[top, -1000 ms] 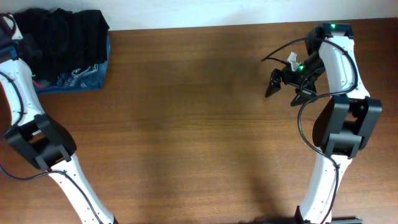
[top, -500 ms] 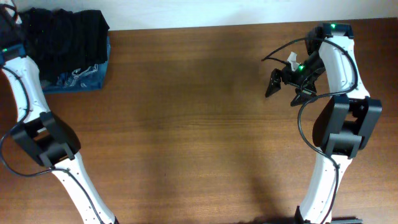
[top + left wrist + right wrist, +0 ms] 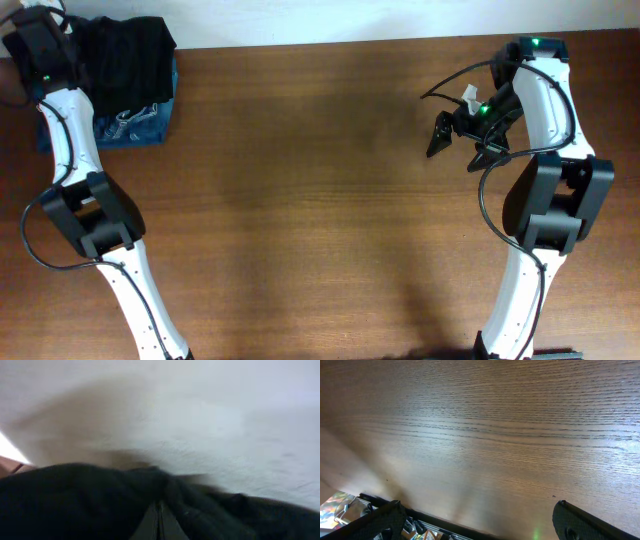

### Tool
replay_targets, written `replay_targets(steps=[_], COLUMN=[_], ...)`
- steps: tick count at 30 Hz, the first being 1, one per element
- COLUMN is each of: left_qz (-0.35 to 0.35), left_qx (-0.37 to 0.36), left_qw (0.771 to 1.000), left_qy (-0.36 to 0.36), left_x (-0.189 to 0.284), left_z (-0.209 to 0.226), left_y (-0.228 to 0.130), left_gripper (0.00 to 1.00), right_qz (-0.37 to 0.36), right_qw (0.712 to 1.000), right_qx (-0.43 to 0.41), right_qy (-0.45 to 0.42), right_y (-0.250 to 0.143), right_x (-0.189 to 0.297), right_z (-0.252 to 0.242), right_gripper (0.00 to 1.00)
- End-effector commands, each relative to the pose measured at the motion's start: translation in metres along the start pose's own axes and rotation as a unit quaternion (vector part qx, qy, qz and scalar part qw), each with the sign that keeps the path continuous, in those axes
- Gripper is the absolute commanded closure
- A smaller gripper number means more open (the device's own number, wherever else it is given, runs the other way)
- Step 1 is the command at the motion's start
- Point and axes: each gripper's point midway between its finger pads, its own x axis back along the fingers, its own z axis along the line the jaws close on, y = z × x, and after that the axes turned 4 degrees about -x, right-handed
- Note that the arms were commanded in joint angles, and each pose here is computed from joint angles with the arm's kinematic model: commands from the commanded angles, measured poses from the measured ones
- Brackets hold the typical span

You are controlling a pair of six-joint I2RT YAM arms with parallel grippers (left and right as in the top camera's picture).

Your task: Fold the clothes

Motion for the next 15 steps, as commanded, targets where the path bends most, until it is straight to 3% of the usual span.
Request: replay_targets(steps=[1, 7, 15], left_qz=[-0.041, -0.074, 0.023], left_qx=[0.004, 0.003, 0.001], left_qw=[0.998, 0.996, 0.997], left_qy=[-0.057, -0.053, -0.078], left_x=[0.016, 0.056, 0.029], left_z=[-0.039, -0.033, -0.067], left_y=[0.042, 0.097, 0.023], left_gripper=[0.99, 0.99, 0.99], right_qz=[0.003, -0.001, -0.003], right_qw=[1.000, 1.000, 1.000], right_qx=[0.003, 0.004, 0.005], right_qy=[0.001, -0.009, -0.010], right_y=[-0.003, -0.001, 0.000], right_x=[0.000, 0.000, 0.000], right_z=[0.004, 0.000, 0.000], right_gripper=[0.01, 0.01, 0.01])
